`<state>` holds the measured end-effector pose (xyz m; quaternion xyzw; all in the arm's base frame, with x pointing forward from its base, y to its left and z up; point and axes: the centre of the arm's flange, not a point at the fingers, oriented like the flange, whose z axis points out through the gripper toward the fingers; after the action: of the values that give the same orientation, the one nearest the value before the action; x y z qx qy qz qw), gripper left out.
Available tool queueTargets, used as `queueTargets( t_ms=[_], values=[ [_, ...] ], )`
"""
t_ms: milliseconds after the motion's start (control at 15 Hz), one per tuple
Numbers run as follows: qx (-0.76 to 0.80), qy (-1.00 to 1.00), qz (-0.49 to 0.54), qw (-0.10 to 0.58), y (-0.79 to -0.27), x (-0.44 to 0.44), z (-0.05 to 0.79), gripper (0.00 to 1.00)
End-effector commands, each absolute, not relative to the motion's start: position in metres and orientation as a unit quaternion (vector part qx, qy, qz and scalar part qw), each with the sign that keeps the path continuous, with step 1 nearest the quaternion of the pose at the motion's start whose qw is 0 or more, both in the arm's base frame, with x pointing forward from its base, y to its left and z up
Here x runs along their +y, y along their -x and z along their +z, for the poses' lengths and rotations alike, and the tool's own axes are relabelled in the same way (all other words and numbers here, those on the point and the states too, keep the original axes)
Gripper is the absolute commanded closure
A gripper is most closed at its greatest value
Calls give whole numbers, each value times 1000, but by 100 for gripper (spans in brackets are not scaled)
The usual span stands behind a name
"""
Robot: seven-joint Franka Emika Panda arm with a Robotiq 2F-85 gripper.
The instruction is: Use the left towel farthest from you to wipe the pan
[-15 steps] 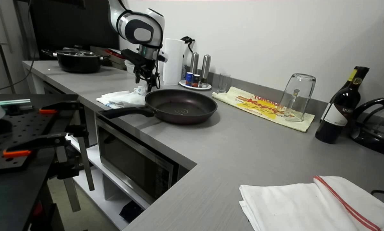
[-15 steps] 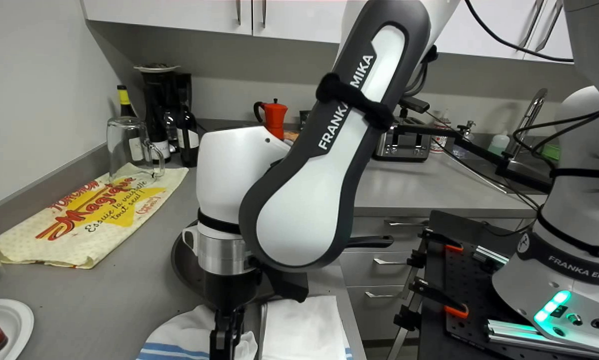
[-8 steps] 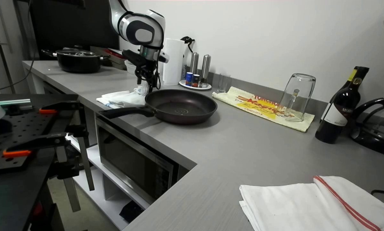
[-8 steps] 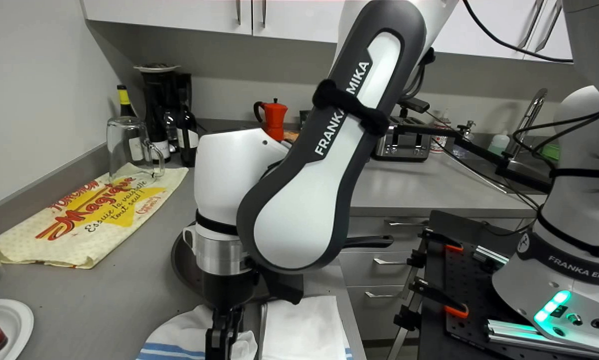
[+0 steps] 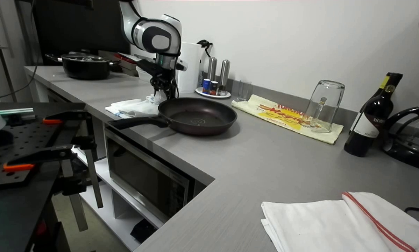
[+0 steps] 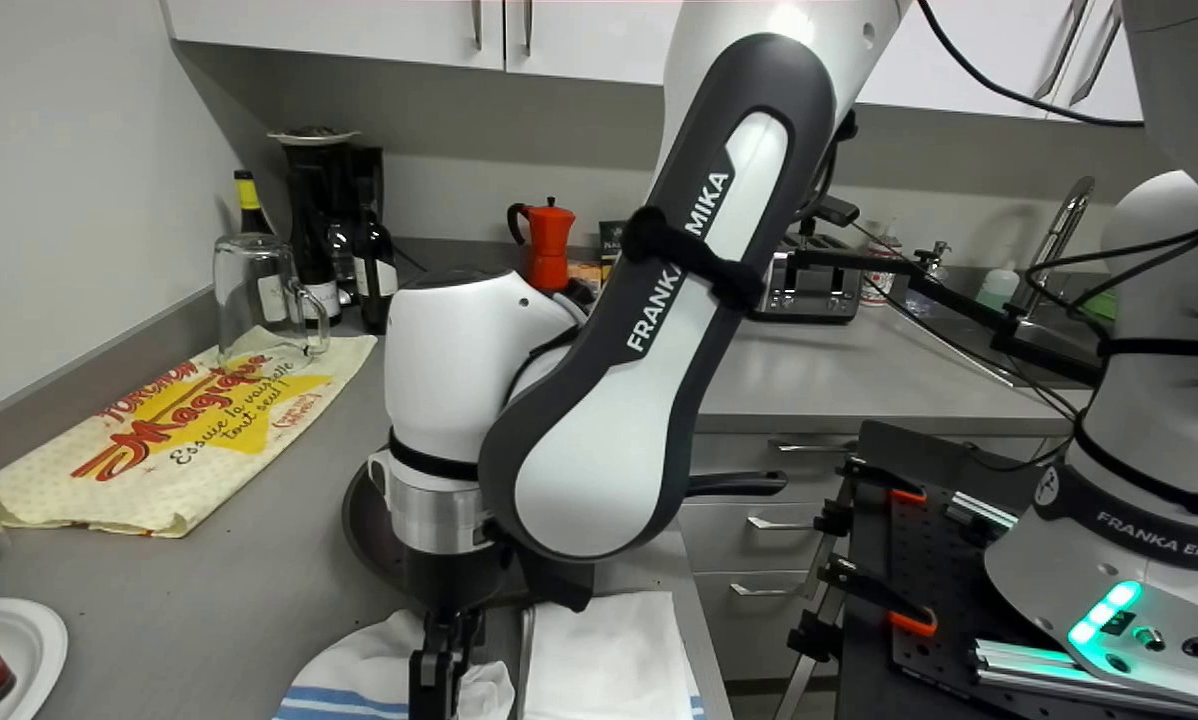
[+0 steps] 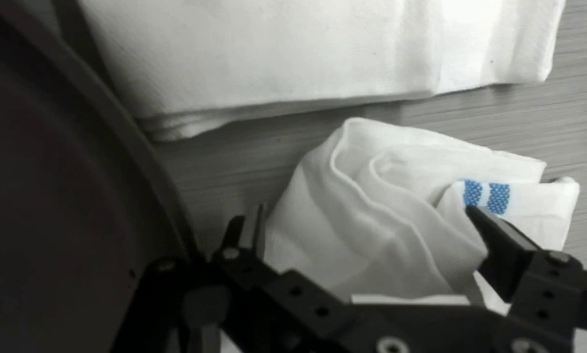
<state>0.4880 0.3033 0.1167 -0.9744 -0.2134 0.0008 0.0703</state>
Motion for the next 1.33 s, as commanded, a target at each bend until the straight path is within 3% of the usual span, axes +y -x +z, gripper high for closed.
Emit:
queueTargets(
  t_ms=[0,67,133,267,867,1267],
  values=[
    [-204,978,-12,50,-495,311,108,0],
    [-203,978,-11,48,-495,311,108,5],
    [-202,978,-11,46,-496,311,108,26],
    [-201,979,-11,44,-496,311,109,31],
    [-195,980,-7,42,-498,303,117,98],
    [-210,976,-11,53,-490,311,166,97]
  ],
)
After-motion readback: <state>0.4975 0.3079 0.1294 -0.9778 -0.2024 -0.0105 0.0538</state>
